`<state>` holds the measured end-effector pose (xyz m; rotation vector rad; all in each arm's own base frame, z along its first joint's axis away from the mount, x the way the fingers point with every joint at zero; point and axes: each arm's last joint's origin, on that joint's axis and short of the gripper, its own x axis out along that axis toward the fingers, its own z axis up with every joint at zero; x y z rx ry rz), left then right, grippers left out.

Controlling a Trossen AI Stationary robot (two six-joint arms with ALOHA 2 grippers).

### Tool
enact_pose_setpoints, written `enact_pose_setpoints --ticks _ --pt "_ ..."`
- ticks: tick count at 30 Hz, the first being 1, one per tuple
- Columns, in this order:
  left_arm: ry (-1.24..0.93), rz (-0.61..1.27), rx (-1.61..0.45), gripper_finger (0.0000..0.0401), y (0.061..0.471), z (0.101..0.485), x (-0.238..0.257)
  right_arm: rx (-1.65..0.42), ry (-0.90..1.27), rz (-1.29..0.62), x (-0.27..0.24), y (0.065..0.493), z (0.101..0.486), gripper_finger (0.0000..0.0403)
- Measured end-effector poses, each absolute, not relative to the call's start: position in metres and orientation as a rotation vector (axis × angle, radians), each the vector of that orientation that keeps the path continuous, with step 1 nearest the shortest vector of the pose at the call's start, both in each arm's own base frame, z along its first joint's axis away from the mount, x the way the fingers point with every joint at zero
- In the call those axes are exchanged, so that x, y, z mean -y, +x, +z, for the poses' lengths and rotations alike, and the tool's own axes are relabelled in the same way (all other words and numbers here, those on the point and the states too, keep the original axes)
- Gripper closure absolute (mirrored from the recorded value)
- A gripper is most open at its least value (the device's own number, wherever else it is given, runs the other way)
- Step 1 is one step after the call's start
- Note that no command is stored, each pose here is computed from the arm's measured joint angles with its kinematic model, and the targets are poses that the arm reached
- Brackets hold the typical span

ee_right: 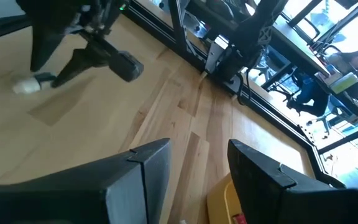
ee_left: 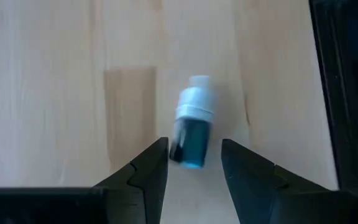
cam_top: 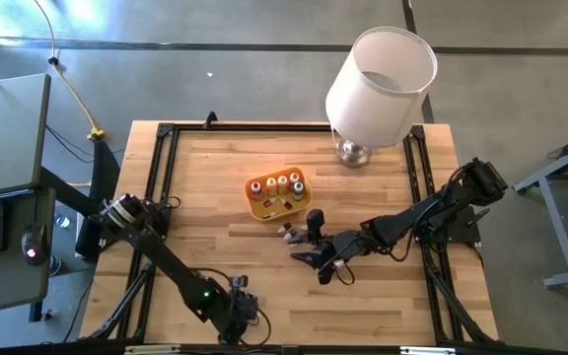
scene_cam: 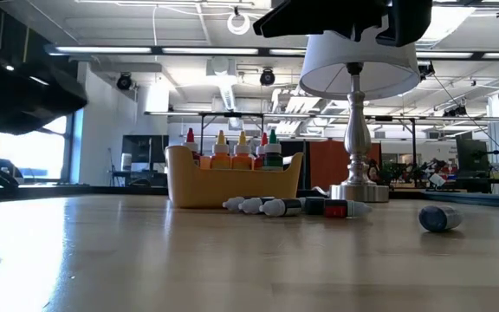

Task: Pick & Place food coloring
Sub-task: Put the small green food coloring bottle into the yellow bin

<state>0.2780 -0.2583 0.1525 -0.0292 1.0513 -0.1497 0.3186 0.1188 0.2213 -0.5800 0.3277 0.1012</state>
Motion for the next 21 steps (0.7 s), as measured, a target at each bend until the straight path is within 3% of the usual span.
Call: enact_pose_setpoints --ticks 7,21 --pt "0.089 -0.151 -1.027 0.0254 0.281 0.144 0.258 -0.331 -0.577 0.1 -0.118 0.319 0.221 0.0249" --pt "0.059 -0.126 -1.011 0.0256 0.298 0.144 0.242 -0.335 -0.551 0.099 -0.119 0.318 0.221 0.0249"
